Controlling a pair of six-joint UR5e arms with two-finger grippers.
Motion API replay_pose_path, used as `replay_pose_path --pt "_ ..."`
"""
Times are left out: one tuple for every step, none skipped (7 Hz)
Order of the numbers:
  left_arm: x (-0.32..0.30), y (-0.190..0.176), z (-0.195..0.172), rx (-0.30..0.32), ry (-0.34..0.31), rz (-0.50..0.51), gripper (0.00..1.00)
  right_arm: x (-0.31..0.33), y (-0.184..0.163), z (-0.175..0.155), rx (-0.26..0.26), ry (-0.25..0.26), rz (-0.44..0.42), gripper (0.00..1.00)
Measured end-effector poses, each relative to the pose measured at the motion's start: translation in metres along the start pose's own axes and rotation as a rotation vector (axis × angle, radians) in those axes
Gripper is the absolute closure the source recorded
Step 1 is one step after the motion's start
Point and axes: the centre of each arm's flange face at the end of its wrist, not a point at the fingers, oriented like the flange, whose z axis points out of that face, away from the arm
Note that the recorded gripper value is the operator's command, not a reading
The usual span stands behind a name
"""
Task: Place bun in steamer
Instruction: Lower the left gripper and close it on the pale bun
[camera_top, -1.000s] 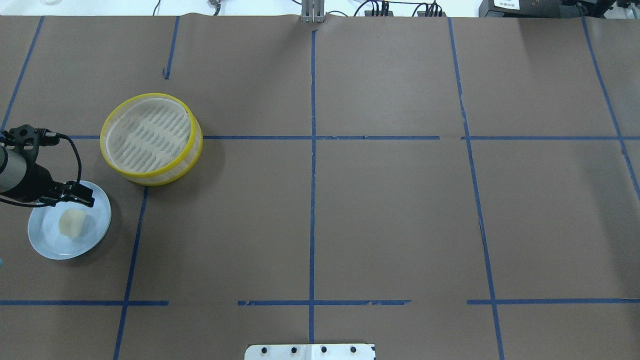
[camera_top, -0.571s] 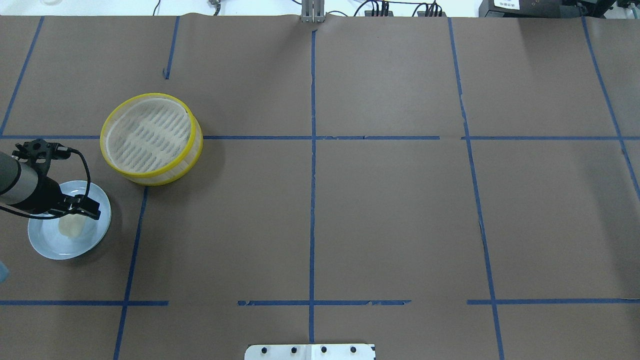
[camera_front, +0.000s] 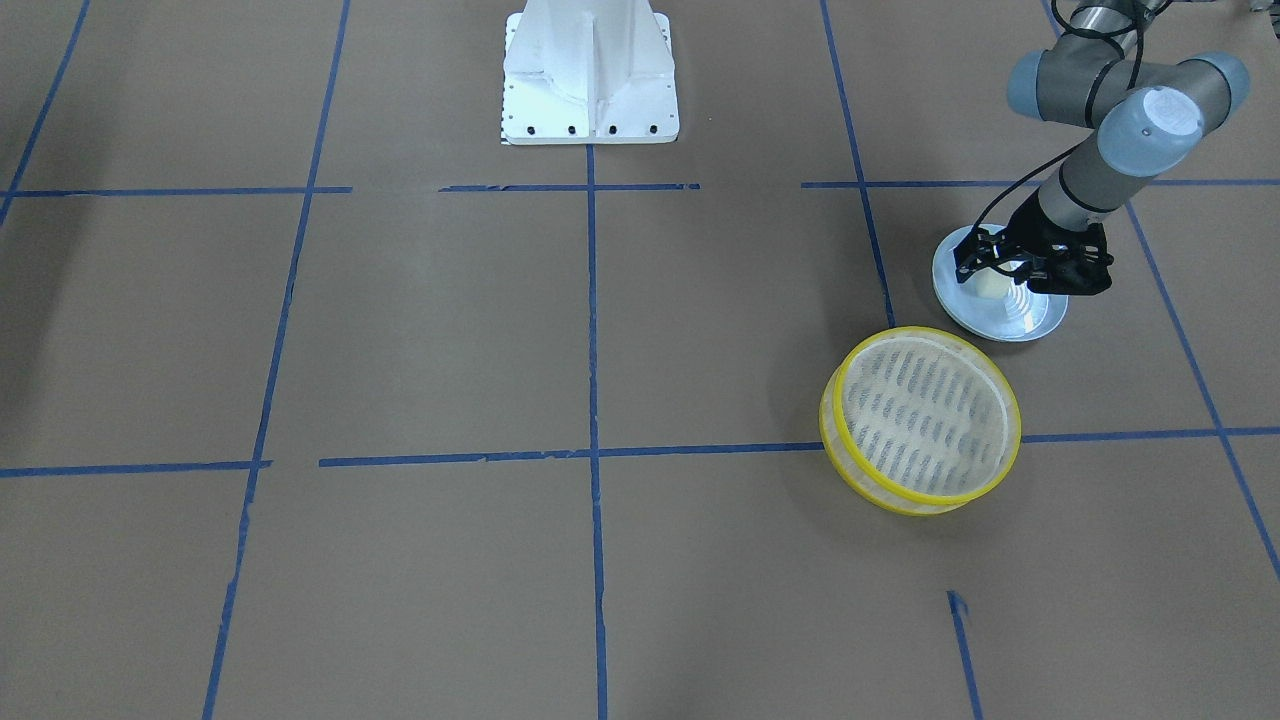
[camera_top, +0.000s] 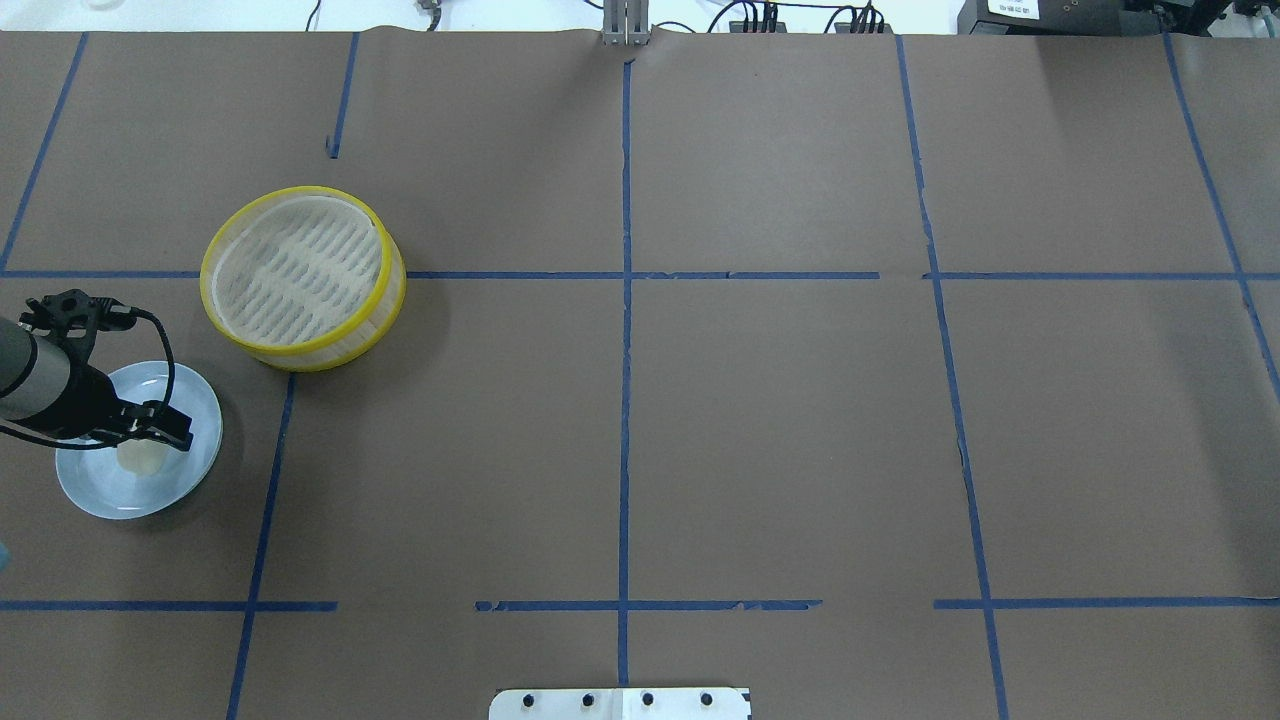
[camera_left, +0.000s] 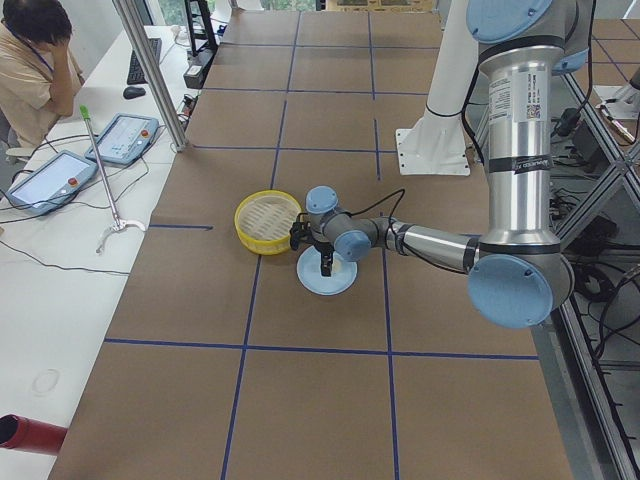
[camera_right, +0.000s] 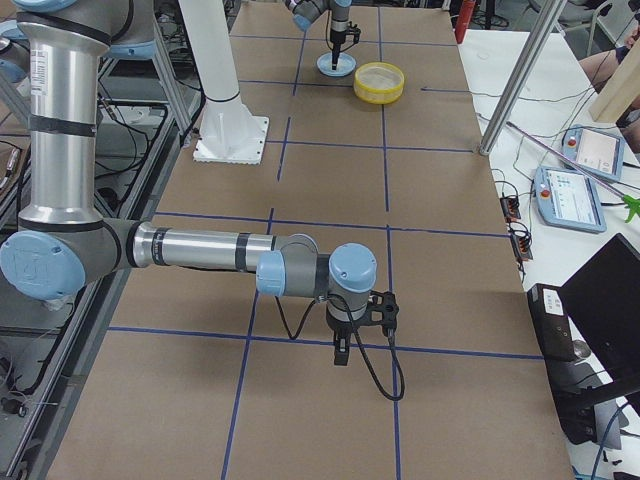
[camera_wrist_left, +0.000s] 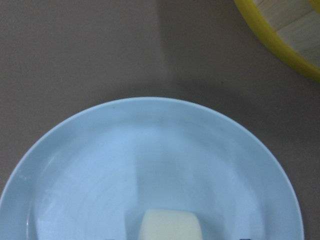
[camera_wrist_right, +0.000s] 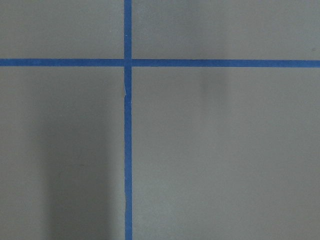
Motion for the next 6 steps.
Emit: replay_pose_path --pt "-0.0015 0.0012 0.0006 -0.002 -0.002 0.0 0.39 0.0 -0.0001 0.0 0.0 0.0 0.0 0.0" --pt "-0.002 0.0019 0.0007 -0.004 -0.001 -0.001 0.45 -0.0001 -0.0001 -0.0001 0.0 0.0 0.0 0.0" --pt "-0.0023 0.0026 0.0005 -0.007 0.0 -0.003 0.48 0.0 0.0 0.0 0.0 0.0 0.0 0.0" --pt "-0.0024 0.0029 0.0002 -0.009 0.001 -0.004 0.52 0.0001 0.0001 0.0001 0.0 0.0 0.0 0.0" --pt "-0.0024 0.0031 0.0 -0.009 0.002 -0.004 0.56 0.0001 0.0002 0.0001 0.0 0.0 0.0 0.0" --pt "-0.0019 0.0031 -0.001 -0.008 0.003 -0.004 0.58 0.0001 0.0002 0.0001 0.0 0.0 0.0 0.0"
